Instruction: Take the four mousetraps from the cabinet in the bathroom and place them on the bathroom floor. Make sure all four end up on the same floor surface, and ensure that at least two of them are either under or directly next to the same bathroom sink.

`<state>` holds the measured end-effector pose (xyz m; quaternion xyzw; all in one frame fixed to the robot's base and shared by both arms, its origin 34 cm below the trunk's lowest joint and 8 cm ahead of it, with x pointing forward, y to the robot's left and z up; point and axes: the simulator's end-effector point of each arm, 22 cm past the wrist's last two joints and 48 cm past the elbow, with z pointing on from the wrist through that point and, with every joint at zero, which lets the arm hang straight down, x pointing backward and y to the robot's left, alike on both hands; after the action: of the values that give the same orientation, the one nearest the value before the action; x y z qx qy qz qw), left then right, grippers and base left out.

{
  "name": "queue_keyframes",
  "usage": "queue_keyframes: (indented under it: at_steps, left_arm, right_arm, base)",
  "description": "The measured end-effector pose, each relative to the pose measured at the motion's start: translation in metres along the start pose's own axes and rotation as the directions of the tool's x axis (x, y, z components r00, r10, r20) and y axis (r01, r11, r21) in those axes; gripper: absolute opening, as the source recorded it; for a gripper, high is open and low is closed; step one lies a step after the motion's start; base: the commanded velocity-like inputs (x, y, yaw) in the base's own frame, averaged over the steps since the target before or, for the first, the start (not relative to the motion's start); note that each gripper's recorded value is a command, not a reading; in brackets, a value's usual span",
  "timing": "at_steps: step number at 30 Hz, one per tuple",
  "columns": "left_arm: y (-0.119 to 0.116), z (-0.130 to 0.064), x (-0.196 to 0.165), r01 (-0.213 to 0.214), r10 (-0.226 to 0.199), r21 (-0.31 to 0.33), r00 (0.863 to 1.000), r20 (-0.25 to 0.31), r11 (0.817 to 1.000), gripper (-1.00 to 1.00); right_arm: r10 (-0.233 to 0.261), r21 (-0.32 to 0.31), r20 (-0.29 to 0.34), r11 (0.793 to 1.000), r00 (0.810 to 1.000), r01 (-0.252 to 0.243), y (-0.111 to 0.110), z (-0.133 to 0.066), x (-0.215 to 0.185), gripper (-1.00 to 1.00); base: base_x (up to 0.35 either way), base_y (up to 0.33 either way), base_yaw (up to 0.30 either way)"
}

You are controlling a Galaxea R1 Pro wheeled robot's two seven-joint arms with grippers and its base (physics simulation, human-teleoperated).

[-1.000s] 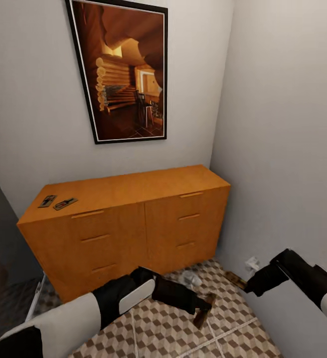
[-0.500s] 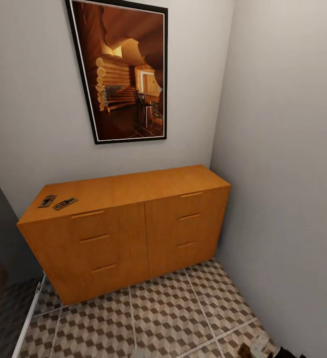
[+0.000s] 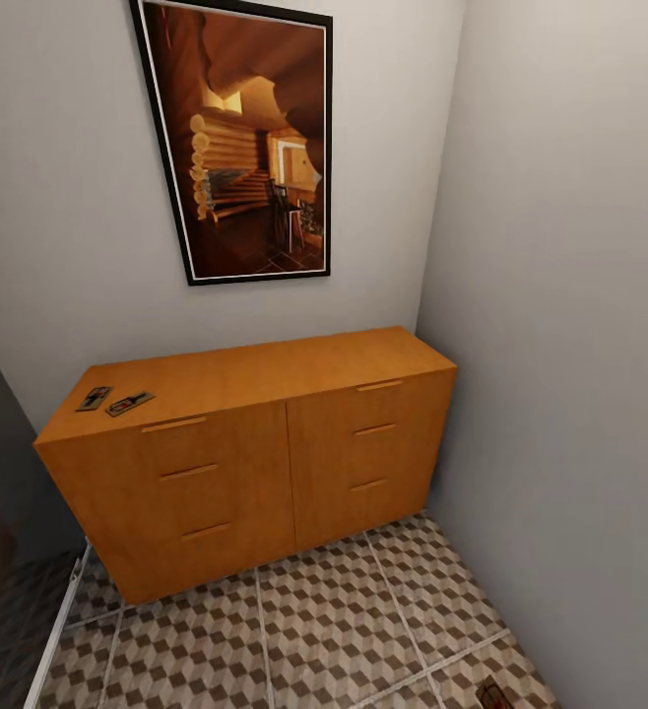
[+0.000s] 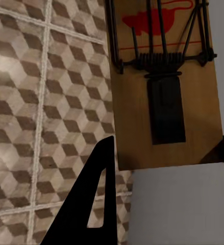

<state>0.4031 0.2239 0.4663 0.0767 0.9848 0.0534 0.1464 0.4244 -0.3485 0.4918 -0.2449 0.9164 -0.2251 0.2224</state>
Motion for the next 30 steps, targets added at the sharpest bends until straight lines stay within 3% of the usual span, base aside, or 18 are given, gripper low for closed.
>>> queue_keyframes:
  at_steps: [8,11,17,30]
  left_arm:
    - [0.003,0.001,-0.001,0.005,-0.005,-0.003,1.0,0.006,1.0,-1.0]
    - [0.006,0.001,-0.007,0.009,-0.009,-0.008,0.999,0.032,1.0,-1.0]
    - [0.009,0.0,-0.013,0.013,-0.012,-0.011,0.998,0.06,1.0,-1.0]
    - [0.009,-0.001,-0.012,0.014,-0.013,-0.011,0.998,0.062,1.0,-1.0]
  right_arm:
    - [-0.003,-0.004,-0.015,1.0,1.0,0.003,0.002,-0.001,0.008,-1.0]
    - [-0.006,-0.007,-0.017,1.0,1.0,0.006,0.004,-0.003,0.012,-1.0]
    - [-0.006,-0.005,-0.015,1.0,1.0,0.006,0.004,-0.003,0.012,-1.0]
    - [-0.005,-0.008,-0.013,1.0,1.0,0.004,0.004,-0.004,0.011,-1.0]
  base:
    - [-0.279,0.0,-0.059]
    - [-0.183,0.0,-0.238]
    - [-0.032,0.0,-0.265]
    - [-0.001,0.0,-0.278]
